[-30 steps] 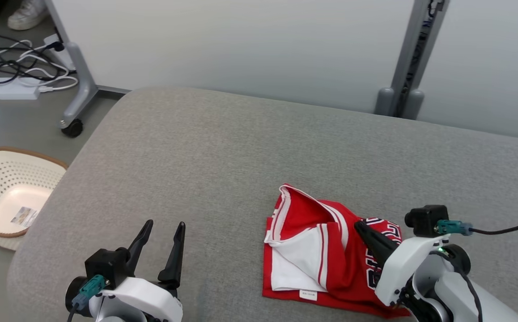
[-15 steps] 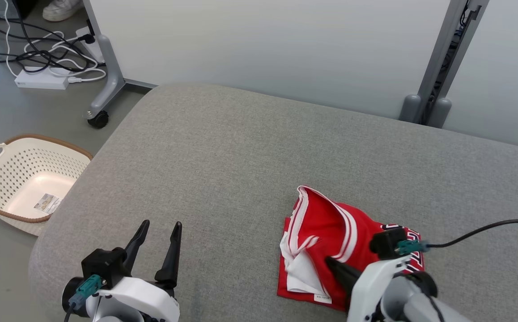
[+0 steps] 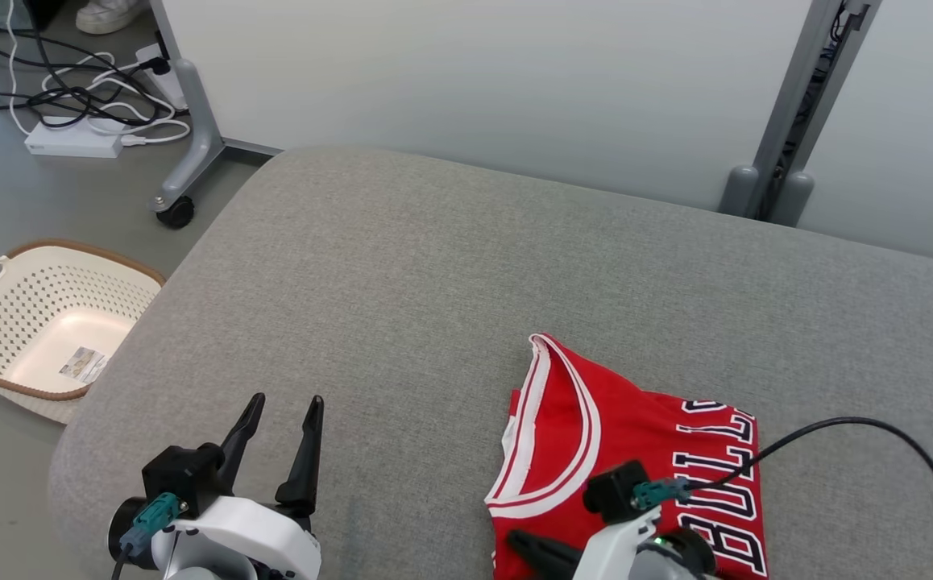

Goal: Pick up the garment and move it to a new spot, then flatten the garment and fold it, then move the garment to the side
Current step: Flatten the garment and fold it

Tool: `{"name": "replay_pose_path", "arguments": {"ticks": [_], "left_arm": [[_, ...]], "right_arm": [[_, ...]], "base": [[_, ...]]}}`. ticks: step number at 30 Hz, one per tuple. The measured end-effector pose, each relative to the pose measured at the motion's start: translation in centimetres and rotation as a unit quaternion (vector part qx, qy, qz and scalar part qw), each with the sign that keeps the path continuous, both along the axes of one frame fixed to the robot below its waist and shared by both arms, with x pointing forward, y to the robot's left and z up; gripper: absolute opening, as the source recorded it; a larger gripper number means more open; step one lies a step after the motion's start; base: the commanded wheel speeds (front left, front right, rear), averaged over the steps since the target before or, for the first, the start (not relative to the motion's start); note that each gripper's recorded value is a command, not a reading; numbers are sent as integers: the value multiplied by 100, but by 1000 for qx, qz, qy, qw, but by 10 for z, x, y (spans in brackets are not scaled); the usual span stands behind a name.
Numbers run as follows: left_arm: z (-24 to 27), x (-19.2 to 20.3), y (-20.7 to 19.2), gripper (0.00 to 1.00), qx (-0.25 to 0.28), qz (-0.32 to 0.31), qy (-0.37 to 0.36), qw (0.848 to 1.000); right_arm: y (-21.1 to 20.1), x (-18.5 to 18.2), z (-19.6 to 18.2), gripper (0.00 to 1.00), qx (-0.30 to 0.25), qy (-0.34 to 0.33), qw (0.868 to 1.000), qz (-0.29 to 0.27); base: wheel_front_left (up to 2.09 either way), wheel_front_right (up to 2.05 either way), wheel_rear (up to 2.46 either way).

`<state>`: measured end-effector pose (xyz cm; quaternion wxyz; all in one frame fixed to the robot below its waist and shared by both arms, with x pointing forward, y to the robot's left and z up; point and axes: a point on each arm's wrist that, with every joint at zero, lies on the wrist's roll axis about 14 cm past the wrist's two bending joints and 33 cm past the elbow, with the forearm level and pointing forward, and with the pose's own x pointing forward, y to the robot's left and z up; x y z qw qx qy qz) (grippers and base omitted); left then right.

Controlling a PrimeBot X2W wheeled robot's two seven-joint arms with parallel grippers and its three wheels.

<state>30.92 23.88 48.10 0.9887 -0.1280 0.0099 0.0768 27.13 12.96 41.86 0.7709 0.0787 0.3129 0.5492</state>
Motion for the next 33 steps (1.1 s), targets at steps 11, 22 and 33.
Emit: {"name": "replay_pose_path", "arguments": {"ticks": [11, 22, 33], "left_arm": [[2, 13, -16, 100, 0, -26, -4, 1000], [6, 23, -32, 100, 2, -55, -9, 998], [3, 26, -37, 100, 6, -66, -3, 998]], "right_arm": [[-55, 80, 43, 0, 72, -78, 985, -134], [-124, 117, 52, 100, 93, -87, 957, -261], [-153, 124, 29, 100, 79, -46, 941, -327]], "base": [[0, 0, 0], [0, 0, 0], [0, 0, 0]]}}
